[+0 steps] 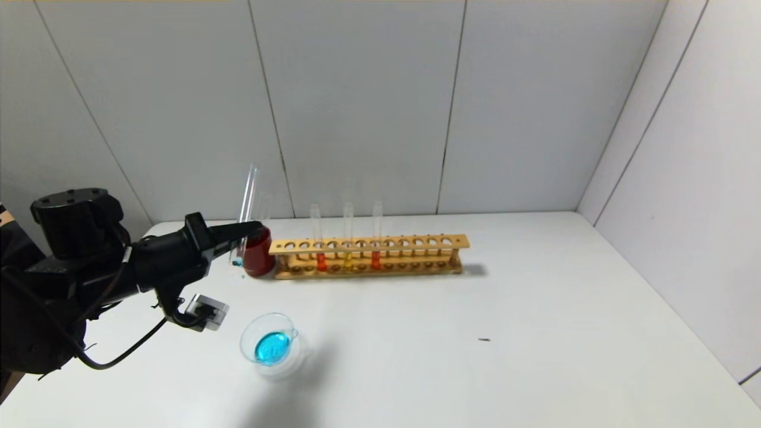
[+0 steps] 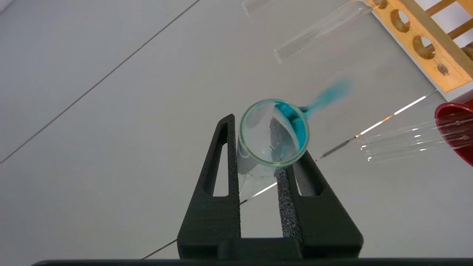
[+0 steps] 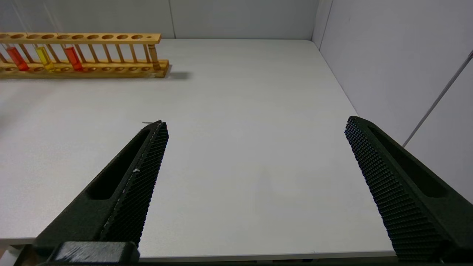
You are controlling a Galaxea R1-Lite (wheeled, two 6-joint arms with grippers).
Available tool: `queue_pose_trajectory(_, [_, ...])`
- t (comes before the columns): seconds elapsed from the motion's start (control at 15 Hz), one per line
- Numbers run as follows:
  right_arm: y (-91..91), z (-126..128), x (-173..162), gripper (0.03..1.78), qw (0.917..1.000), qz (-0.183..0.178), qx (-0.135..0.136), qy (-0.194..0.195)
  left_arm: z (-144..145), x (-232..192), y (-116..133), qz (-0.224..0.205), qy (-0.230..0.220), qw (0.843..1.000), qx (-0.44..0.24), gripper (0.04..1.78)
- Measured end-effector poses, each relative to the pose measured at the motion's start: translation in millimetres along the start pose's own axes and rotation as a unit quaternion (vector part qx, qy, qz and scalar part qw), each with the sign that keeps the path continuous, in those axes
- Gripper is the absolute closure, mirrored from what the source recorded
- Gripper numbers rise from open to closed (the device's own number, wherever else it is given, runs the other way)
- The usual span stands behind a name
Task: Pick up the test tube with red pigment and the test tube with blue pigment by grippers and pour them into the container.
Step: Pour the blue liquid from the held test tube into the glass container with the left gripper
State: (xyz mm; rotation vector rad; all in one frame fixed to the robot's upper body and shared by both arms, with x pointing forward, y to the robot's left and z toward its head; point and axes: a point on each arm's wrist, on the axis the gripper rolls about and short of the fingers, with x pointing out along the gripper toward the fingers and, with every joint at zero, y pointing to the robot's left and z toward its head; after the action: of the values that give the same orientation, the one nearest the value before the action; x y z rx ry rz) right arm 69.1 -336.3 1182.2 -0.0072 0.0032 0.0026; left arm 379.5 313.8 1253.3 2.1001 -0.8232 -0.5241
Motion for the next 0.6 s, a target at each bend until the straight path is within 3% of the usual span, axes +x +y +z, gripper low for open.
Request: queue_pose_trajectory(0.6, [0.0, 0.0, 0.0, 0.06, 1.0000, 0.000, 0.000, 0.000, 3.6, -1.7, -1.8, -0.008, -0.002, 1.000, -0.011, 1.49])
